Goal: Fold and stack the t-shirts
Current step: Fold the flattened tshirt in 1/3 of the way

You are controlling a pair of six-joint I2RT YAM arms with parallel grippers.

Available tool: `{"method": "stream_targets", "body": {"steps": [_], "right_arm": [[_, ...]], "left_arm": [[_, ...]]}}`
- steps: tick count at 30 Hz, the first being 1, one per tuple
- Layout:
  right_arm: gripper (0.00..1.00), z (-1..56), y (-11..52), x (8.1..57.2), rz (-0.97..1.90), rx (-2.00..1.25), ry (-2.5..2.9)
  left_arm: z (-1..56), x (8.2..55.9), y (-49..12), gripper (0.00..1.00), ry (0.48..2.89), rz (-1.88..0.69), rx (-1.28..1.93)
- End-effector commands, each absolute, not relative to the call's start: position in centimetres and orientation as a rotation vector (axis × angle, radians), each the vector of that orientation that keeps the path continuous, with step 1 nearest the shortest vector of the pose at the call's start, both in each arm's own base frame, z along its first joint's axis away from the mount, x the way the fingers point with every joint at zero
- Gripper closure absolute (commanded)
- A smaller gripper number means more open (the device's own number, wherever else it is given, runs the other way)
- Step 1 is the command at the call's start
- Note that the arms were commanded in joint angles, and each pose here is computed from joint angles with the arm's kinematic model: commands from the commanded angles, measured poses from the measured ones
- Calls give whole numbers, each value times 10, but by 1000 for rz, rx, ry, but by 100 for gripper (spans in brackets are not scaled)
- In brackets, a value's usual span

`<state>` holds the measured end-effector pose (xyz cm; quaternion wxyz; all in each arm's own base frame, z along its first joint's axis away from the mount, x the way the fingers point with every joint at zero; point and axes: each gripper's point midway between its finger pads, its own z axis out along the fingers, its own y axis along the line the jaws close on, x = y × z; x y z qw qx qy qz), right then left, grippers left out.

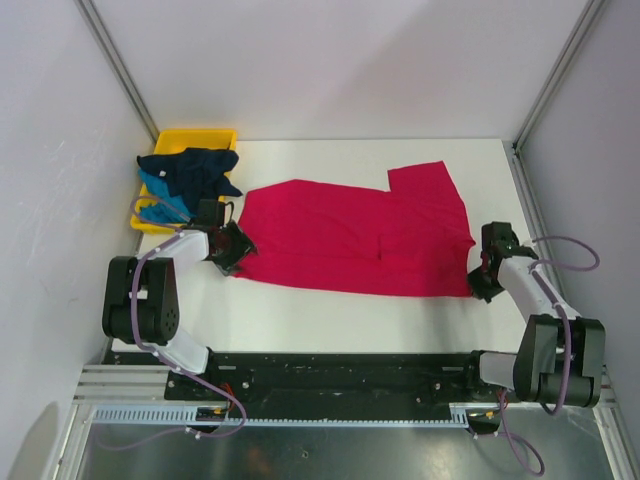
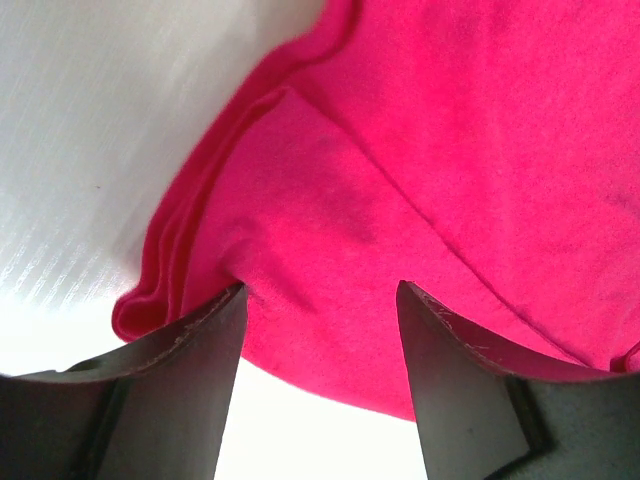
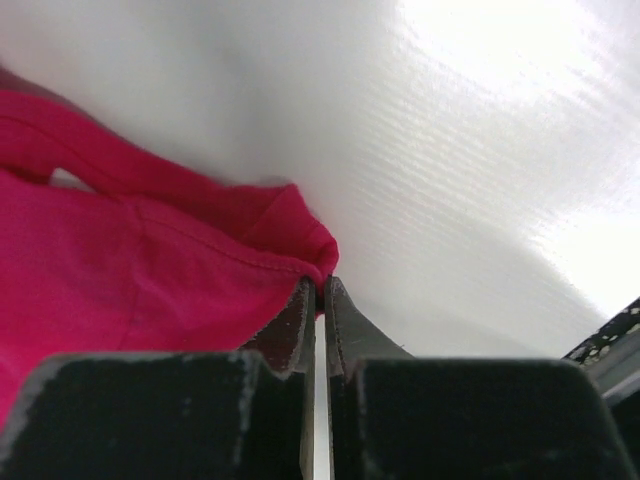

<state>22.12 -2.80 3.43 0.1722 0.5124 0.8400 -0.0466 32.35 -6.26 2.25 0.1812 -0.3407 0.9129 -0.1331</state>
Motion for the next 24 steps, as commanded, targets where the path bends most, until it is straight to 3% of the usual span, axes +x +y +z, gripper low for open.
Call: {"method": "stream_targets", "body": {"steps": [1, 7, 9, 13, 15, 24], "right_arm": [[100, 70, -61, 225, -319, 1392, 2278], [94, 65, -66, 214, -379, 1406, 2307], [85, 61, -63, 215, -353, 1400, 2323], [56, 64, -51, 222, -239, 1376, 2335], [50, 70, -46, 227, -162, 1357, 2324], [48, 95, -18, 249, 103, 1273, 2303]], "left_arm": [[-5, 305, -48, 32, 2635, -237, -1004], [-8, 301, -50, 32, 2649, -246, -1011], [-7, 301, -51, 31, 2651, -252, -1007], [3, 302, -49, 31, 2626, -252, -986], [12, 302, -45, 31, 2602, -234, -976], [46, 290, 0, 36, 2442, -51, -1069]]}}
